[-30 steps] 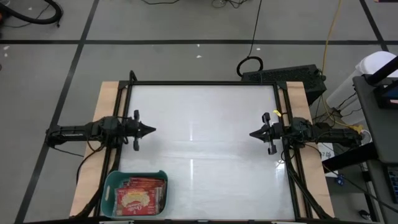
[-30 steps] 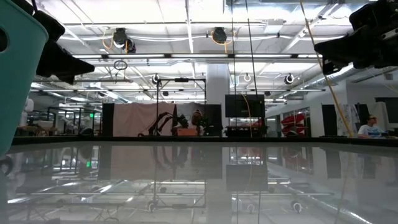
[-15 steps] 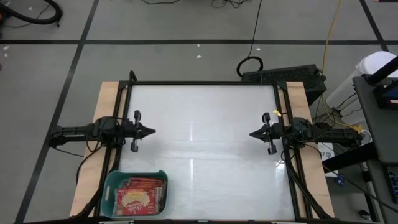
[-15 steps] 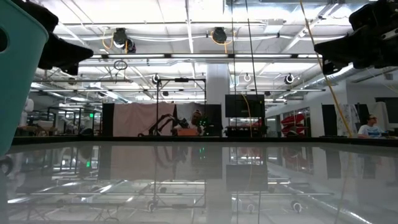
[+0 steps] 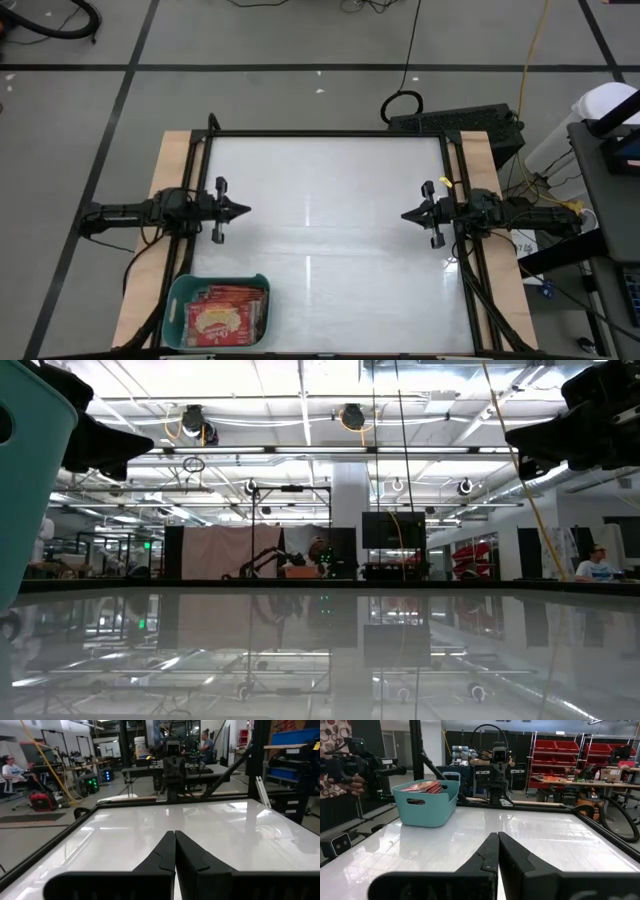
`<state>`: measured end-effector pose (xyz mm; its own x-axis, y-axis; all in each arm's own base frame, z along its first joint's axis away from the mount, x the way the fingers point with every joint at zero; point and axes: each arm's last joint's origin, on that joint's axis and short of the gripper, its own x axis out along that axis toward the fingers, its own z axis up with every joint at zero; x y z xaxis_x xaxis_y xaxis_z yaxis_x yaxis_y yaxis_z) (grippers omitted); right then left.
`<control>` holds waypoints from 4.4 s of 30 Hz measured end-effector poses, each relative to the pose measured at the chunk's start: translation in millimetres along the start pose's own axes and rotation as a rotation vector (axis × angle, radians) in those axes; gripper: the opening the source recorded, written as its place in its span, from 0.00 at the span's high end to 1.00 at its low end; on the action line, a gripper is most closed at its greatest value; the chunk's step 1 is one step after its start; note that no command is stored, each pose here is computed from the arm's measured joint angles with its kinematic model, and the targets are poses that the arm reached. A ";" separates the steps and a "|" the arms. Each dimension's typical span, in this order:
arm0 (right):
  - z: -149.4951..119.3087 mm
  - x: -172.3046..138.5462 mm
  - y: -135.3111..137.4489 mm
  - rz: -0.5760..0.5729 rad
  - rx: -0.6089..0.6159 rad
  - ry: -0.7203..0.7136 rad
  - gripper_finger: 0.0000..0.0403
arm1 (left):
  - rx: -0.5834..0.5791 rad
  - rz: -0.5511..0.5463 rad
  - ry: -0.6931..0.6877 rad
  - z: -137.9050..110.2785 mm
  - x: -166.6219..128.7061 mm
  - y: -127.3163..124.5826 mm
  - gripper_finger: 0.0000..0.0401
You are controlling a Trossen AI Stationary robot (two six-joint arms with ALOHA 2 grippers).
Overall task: Sort popcorn bags into baskets
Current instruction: Return to Home Position
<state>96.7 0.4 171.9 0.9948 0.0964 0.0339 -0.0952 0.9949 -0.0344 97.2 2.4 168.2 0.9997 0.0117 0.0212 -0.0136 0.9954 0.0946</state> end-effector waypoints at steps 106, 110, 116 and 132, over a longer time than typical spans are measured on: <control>0.0 0.0 0.0 0.000 0.000 0.000 1.00 | -0.045 -0.007 0.019 -1.6 1.2 -0.3 0.93; 0.0 0.0 0.0 0.000 0.000 0.000 1.00 | -0.046 -0.007 0.019 -1.6 1.2 -0.3 0.93; 0.0 0.0 0.0 0.000 0.000 0.000 1.00 | -0.048 -0.007 0.019 -1.5 1.2 -0.3 0.93; 0.0 0.0 0.0 0.000 0.000 0.000 1.00 | -0.048 -0.007 0.019 -1.6 1.2 -0.3 0.93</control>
<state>96.7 0.4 171.9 0.9948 0.0964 0.0335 -0.0952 0.9949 -0.0340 98.4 2.3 166.6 1.0000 0.0057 0.0013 -0.0058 0.9989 0.0473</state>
